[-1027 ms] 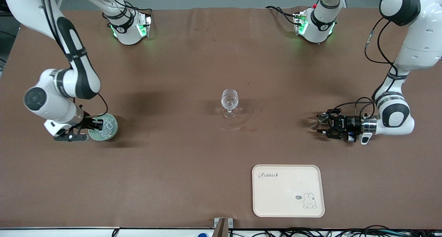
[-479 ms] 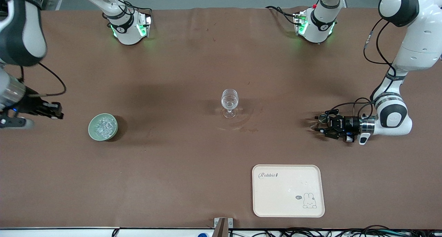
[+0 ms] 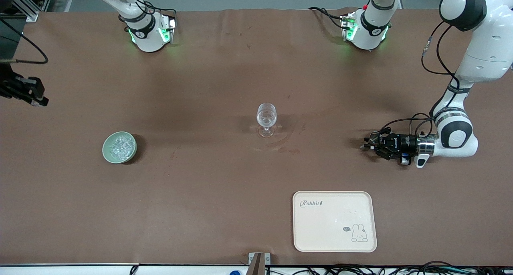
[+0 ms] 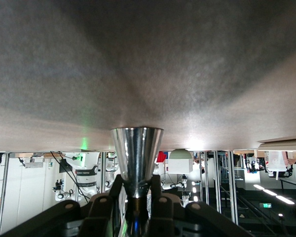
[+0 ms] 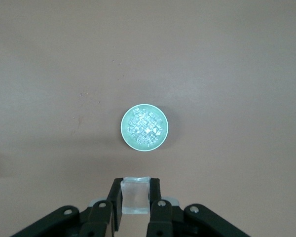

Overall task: Pour wine and add ice with both arms
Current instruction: 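Lift the ice cube with the right gripper while the left gripper lifts the jigger, then carry the jigger with the left gripper over the wine glass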

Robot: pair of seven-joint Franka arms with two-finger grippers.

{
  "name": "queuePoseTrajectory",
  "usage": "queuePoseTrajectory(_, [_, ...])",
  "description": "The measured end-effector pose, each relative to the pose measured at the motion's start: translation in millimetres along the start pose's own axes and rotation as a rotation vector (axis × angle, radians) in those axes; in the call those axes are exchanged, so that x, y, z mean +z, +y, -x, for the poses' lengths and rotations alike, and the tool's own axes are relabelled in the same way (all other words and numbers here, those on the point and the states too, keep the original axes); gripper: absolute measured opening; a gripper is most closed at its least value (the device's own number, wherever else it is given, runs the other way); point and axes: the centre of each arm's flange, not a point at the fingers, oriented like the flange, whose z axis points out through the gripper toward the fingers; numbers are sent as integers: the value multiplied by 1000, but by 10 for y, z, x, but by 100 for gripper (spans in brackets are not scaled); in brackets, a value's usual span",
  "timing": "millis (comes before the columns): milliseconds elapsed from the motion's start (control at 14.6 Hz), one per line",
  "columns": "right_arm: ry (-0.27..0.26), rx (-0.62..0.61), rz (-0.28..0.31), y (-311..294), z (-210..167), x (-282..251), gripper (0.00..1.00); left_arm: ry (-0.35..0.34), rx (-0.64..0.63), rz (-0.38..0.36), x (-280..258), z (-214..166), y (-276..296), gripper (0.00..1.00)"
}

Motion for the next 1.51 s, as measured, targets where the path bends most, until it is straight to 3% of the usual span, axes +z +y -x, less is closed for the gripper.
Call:
queuePoseTrajectory(68, [3,1,0,5,17,-31,25,-4,1,-2,2,6,0,22])
queuePoseTrajectory(616, [6,21,7,110,-58,-271,25,-44,42,-26,165,151,91,21])
queuePoseTrajectory(1027, [-33,14,7,86,-155,-84,25,-65,138,-92,714,961,506,21])
queuePoseTrajectory(1506, [-35,12,7,86,-150,-101,25,-29,61,-49,1562,1743,596,21])
